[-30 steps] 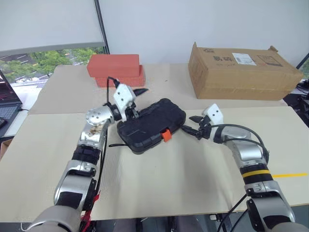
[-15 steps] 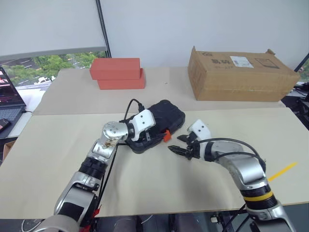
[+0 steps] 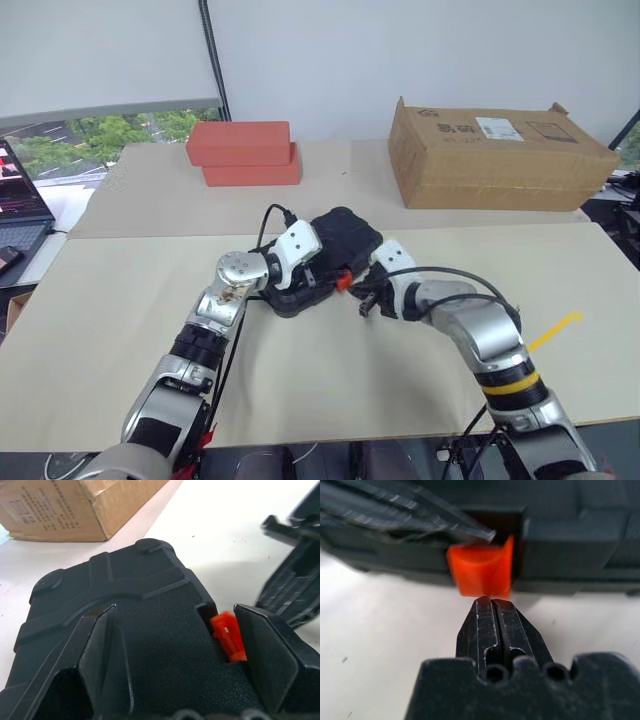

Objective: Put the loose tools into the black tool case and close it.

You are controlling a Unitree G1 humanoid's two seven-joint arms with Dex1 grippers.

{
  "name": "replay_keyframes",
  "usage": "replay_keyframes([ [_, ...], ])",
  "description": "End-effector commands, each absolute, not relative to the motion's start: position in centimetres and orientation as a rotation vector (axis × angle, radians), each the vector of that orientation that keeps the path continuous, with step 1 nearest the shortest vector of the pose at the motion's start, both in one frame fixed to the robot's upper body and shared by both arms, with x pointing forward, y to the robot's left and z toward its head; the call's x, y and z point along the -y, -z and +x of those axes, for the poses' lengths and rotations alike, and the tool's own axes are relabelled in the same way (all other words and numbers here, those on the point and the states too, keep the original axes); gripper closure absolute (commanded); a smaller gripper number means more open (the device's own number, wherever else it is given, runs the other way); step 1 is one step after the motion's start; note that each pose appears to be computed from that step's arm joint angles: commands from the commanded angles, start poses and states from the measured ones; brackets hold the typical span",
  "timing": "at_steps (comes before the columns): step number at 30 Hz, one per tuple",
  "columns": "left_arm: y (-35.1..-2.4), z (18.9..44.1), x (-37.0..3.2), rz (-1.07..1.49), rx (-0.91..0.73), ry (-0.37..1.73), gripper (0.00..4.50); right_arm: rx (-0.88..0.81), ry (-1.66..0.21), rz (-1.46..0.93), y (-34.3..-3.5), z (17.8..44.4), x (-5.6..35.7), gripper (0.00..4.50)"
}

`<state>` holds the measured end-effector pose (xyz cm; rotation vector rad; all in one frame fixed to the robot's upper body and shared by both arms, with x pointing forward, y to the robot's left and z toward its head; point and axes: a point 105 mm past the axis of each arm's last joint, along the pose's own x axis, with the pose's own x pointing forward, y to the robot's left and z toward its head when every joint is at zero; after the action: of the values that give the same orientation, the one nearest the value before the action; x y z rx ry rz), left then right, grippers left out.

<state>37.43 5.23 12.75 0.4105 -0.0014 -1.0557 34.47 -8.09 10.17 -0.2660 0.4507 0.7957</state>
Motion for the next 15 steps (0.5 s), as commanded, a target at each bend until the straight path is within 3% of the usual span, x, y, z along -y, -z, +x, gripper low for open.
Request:
replay_keyframes([
  [1, -9.0, 37.3, -6.1, 0.341, -0.161, 1.023, 0.53, -0.399, -0.832, -0.277, -11.7, 35.6, 6.2, 4.45],
  [10, -9.0, 37.3, -7.1, 0.308, -0.167, 0.971, 0.53, -0.367, -0.832, -0.250, -12.6, 36.4, 5.7, 4.45],
  [15, -12.6, 37.9, -9.0, 0.186, -0.024, 0.870, 0.53, -0.358, -0.838, -0.256, -11.7, 35.2, 8.0, 4.45],
])
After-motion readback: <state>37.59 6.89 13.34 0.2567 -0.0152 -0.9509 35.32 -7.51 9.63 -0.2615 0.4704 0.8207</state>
